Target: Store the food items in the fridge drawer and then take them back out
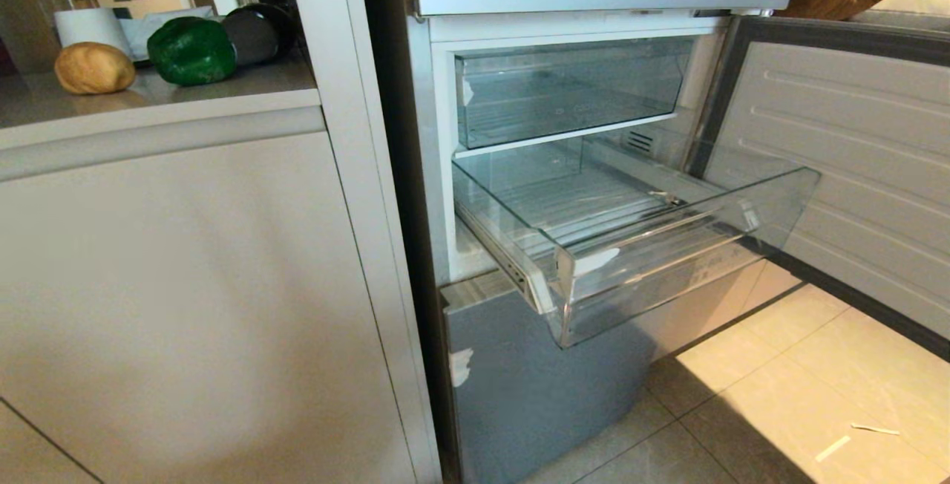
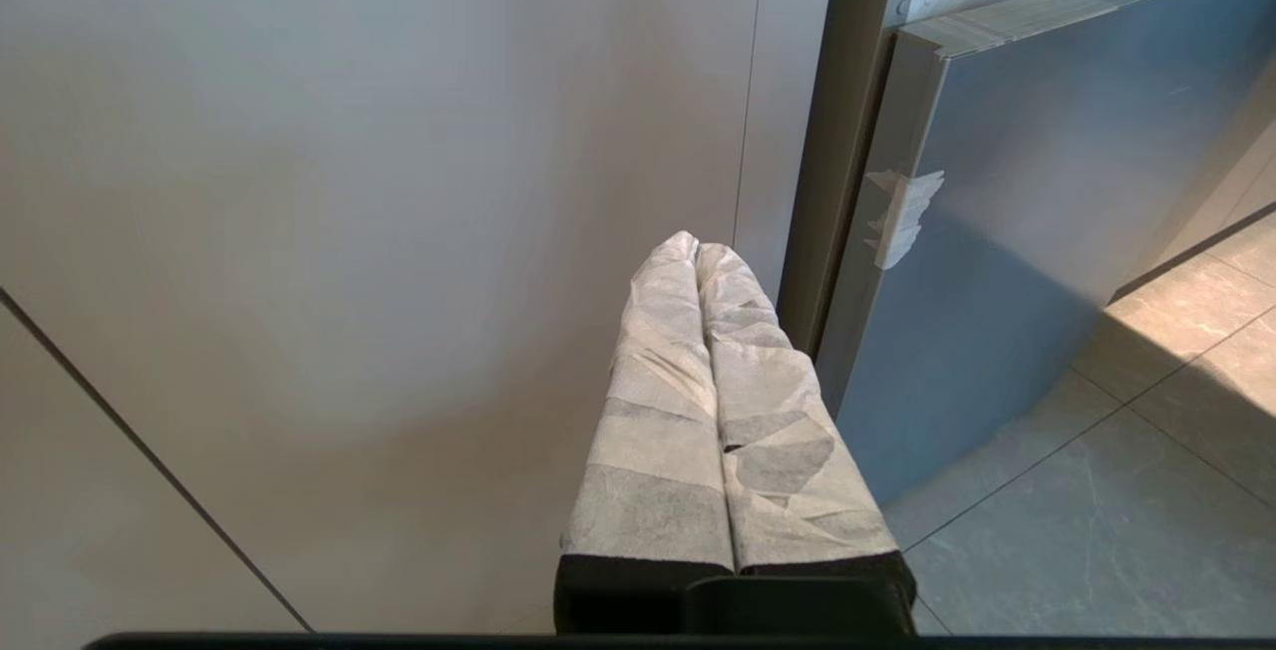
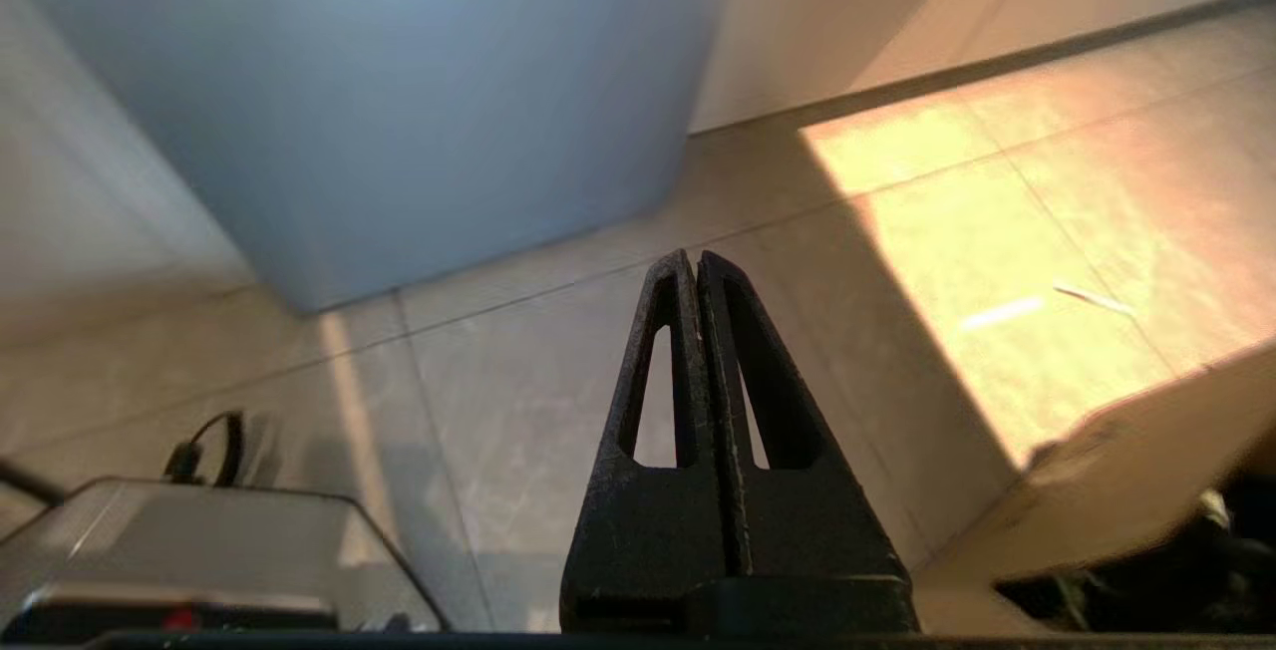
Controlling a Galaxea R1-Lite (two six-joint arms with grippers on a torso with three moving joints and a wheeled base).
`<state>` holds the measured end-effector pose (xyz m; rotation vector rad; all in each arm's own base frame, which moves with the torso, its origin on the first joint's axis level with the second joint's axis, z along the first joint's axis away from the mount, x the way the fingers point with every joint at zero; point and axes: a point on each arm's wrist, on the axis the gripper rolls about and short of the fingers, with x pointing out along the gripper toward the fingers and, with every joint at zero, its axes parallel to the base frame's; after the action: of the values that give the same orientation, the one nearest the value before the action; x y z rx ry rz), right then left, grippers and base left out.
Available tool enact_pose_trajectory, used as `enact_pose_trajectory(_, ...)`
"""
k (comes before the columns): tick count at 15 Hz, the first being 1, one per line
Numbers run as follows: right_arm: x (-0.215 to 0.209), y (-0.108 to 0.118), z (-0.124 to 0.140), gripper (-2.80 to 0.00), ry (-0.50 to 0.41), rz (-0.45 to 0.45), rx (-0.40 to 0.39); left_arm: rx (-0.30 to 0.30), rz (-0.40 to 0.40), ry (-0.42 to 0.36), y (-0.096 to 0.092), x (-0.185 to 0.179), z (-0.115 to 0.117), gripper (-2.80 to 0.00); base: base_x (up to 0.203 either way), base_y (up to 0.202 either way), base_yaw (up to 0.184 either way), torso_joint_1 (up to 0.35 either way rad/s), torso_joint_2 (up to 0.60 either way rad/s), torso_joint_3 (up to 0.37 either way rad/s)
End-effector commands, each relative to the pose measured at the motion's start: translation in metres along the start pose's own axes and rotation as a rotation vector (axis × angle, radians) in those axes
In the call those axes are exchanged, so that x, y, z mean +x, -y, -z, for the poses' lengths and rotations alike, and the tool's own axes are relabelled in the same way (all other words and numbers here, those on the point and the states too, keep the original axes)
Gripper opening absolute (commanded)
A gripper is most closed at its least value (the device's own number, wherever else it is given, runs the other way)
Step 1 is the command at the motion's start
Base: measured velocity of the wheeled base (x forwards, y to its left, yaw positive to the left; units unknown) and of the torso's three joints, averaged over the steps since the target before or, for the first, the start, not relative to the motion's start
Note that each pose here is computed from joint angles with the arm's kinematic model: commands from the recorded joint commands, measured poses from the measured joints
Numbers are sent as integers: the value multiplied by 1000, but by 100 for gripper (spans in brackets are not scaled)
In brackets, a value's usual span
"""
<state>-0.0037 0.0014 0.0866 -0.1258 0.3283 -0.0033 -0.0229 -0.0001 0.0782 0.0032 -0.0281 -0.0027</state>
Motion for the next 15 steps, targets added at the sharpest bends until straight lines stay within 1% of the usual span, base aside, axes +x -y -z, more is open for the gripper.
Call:
enact_pose_trajectory(1, -2, -1, 9, -280, 49, -53, -20, 0, -1, -10, 0, 1, 3, -280, 0, 0, 0, 0, 0, 0)
enact_pose_trajectory(4, -16, -2, 15, -280, 259, -51, -74, 0, 0, -10, 0, 1, 3, -280, 0, 0, 0, 0, 0, 0)
enact_pose_trajectory(5, -17, -2, 17, -280, 293, -49, -63, 0, 0, -10, 0, 1, 3, -280, 0, 0, 0, 0, 0, 0)
enact_pose_trajectory(7, -15, -1, 17, -280, 328, -47, 45, 0, -1, -10, 0, 1, 3, -280, 0, 0, 0, 0, 0, 0)
enact_pose_trajectory(15, -14, -1, 17, -280, 323, -26, 74, 0, 0, -8, 0, 1, 3, -280, 0, 0, 0, 0, 0, 0)
